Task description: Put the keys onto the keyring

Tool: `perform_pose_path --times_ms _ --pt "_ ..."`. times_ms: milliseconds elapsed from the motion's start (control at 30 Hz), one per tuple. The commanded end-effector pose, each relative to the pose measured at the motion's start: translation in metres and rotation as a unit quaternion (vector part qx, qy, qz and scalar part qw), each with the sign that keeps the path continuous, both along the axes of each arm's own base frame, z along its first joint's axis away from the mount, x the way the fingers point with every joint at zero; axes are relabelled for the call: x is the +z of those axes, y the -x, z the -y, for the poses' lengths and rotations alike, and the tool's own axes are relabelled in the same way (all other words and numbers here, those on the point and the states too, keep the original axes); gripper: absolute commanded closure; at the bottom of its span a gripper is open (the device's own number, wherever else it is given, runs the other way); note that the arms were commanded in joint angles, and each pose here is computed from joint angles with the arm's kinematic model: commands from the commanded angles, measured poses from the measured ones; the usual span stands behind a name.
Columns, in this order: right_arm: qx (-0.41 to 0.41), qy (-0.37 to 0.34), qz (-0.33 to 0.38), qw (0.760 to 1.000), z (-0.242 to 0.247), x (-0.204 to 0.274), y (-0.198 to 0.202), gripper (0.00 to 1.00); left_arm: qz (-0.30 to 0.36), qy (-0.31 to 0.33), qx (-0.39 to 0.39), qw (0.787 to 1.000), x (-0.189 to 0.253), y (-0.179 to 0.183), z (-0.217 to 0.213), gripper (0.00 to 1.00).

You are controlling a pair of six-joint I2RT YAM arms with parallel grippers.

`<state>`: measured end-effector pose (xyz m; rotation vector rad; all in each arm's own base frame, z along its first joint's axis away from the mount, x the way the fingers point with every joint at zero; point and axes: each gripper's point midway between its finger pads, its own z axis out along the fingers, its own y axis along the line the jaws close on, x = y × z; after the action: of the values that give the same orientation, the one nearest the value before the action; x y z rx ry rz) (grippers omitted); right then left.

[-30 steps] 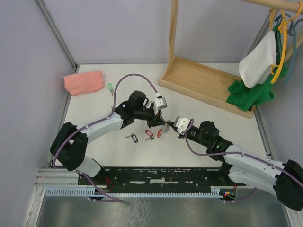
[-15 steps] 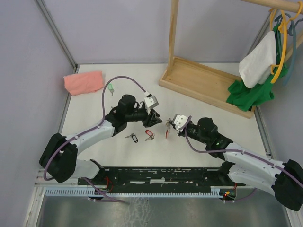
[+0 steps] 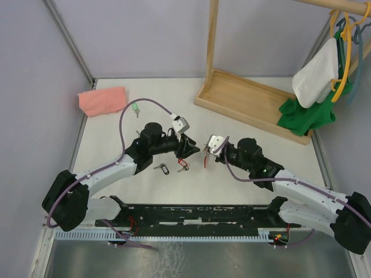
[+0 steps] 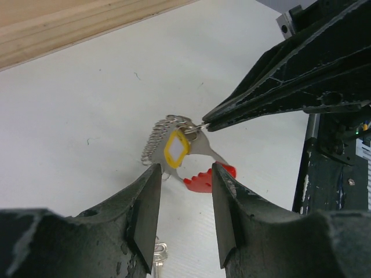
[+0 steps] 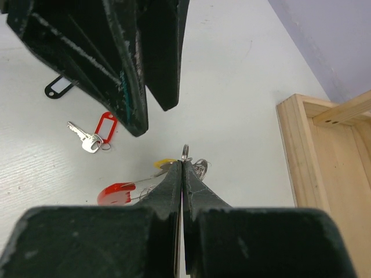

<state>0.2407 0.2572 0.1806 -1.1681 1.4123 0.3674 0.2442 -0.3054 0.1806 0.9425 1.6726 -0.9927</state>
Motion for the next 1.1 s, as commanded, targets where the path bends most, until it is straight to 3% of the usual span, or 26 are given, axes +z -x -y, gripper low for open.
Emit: perform_pose_path --times_ms 0,267,700,800,900,967,1067 --pt "-0.023 -0.031 0.009 0.999 -0.005 0.032 -0.012 0.99 -0.004 0.047 0.013 0.999 0.019 0.012 0.016 0.52" --pt "-0.018 -0.03 -0.033 0.999 -0.01 0.025 -0.009 0.99 -0.017 0.048 0.058 0.997 0.005 0.011 0.028 0.51" --pt "-0.01 -0.047 -0.074 0.996 -0.019 0.022 -0.005 0.99 0.011 -0.02 0.092 0.995 -0.032 -0.001 0.037 0.48" --pt "-0.012 -0.051 -0.085 0.995 -0.02 0.022 -0.003 0.97 0.021 -0.029 0.079 0.996 -0.036 0.002 0.041 0.58" --pt "-0.015 -0.056 -0.098 0.994 -0.02 0.022 -0.001 0.94 0.031 -0.033 0.077 0.996 -0.04 0.002 0.041 0.83" --pt "-0.021 -0.062 -0.111 0.992 -0.019 0.024 0.0 0.89 0.04 -0.029 0.078 0.996 -0.041 0.002 0.039 0.95" --pt "-0.045 -0.073 -0.135 0.987 -0.013 0.028 0.001 0.8 0.056 -0.014 0.078 0.995 -0.038 0.002 0.038 0.97"
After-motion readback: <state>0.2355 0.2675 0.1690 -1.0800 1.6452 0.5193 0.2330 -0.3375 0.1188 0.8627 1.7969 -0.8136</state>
